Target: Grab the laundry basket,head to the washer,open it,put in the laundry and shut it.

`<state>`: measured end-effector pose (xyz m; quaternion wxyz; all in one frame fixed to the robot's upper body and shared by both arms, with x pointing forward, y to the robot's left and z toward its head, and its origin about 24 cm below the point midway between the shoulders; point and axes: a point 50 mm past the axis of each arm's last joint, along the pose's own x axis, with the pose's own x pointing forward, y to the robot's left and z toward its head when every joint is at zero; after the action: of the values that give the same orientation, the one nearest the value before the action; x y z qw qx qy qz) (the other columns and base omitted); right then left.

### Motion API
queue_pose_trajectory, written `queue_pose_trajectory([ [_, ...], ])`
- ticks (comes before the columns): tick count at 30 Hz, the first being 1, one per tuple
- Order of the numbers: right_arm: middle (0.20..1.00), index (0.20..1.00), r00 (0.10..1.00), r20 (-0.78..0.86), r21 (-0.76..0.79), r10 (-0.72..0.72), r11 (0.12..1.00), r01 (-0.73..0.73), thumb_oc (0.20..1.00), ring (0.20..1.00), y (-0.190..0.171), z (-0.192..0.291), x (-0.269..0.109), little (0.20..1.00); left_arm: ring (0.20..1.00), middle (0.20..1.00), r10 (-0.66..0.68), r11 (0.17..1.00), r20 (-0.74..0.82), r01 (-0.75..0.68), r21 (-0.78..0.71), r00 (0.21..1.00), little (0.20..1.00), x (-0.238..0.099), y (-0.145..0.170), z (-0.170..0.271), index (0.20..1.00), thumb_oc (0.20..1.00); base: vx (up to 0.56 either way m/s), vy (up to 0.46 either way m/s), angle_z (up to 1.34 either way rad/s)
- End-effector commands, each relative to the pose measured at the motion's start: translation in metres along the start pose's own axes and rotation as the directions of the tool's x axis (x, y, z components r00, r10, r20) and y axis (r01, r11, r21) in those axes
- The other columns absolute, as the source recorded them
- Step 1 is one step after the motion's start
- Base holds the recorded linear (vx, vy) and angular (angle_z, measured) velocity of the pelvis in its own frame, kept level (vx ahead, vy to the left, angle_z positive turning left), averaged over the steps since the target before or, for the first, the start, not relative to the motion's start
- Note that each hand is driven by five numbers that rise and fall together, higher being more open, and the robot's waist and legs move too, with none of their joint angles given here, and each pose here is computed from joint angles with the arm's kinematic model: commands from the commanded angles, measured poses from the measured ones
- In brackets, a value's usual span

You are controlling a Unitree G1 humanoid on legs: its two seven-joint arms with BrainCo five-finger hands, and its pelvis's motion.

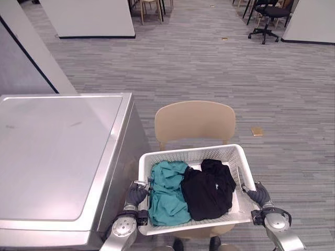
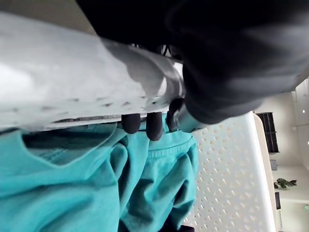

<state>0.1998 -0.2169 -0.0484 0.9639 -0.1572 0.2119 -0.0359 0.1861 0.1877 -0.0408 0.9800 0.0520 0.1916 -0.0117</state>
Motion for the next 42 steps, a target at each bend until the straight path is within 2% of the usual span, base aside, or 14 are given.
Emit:
queue_pose_trajectory([
  [1,0.200,0.200,0.979,0.197,0.086,0.053,0.994,-0.071,0.200,0.200,0.007,0.041,0.009,0.200,0.200,0.200,-0.055,0.998,0.176,0.053,0.014,0.983,0.200,0.019,-0.004,0.039,0.200,0.200,-0.02,-0.052,0.06],
  [6,0.200,0.200,0.979,0.196,0.085,0.050,0.994,-0.068,0.200,0.200,0.014,0.046,0.017,0.200,0.200,0.200,-0.043,0.997,0.169,0.032,0.067,0.985,0.200,0.033,-0.008,0.043,0.200,0.200,-0.15,-0.062,0.12],
  [11,0.200,0.200,0.966,0.254,0.071,0.046,0.995,-0.066,0.200,0.200,0.020,0.072,0.033,0.200,0.200,0.200,-0.016,0.994,0.233,-0.009,0.106,0.972,0.200,0.054,-0.013,0.066,0.200,0.200,-0.36,-0.056,0.17],
  [21,0.200,0.200,0.955,0.294,0.083,0.035,0.995,-0.062,0.200,0.200,0.036,0.103,0.056,0.200,0.200,0.200,0.071,0.988,0.296,-0.108,0.109,0.953,0.200,0.085,-0.016,0.098,0.200,0.200,-0.15,0.008,0.12],
  [22,0.209,0.209,0.955,0.293,0.082,0.035,0.995,-0.061,0.209,0.209,0.039,0.106,0.057,0.209,0.344,0.344,0.073,0.985,0.304,-0.117,0.127,0.950,0.344,0.089,-0.017,0.103,0.344,0.344,-0.05,0.026,0.10],
  [23,0.636,0.636,0.954,0.299,0.078,0.035,0.995,-0.061,0.636,0.636,0.041,0.109,0.059,0.636,0.931,0.931,0.079,0.985,0.313,-0.122,0.122,0.947,0.931,0.091,-0.018,0.107,0.931,0.931,-0.05,0.025,0.15],
  [24,1.000,1.000,0.953,0.300,0.078,0.035,0.995,-0.061,1.000,1.000,0.041,0.109,0.059,1.000,1.000,1.000,0.079,0.985,0.314,-0.122,0.122,0.946,1.000,0.091,-0.018,0.107,1.000,1.000,-0.03,0.019,0.11],
  [31,1.000,1.000,0.930,0.368,0.040,0.014,0.999,-0.031,1.000,1.000,0.030,0.118,0.054,1.000,1.000,1.000,0.043,0.992,0.427,-0.089,0.089,0.903,1.000,0.085,-0.019,0.133,1.000,1.000,-0.03,0.031,0.05],
  [35,1.000,1.000,0.922,0.388,0.041,-0.021,0.999,0.005,1.000,1.000,0.018,0.121,0.053,1.000,1.000,1.000,0.076,0.991,0.456,-0.117,0.063,0.887,1.000,0.082,-0.011,0.139,1.000,1.000,-0.01,0.023,-0.05],
  [42,1.000,1.000,0.903,0.416,0.055,-0.106,0.994,0.091,1.000,1.000,-0.029,0.111,0.038,1.000,1.000,1.000,0.133,0.967,0.510,-0.223,0.119,0.850,1.000,0.054,0.030,0.131,1.000,1.000,0.02,0.012,-0.06],
])
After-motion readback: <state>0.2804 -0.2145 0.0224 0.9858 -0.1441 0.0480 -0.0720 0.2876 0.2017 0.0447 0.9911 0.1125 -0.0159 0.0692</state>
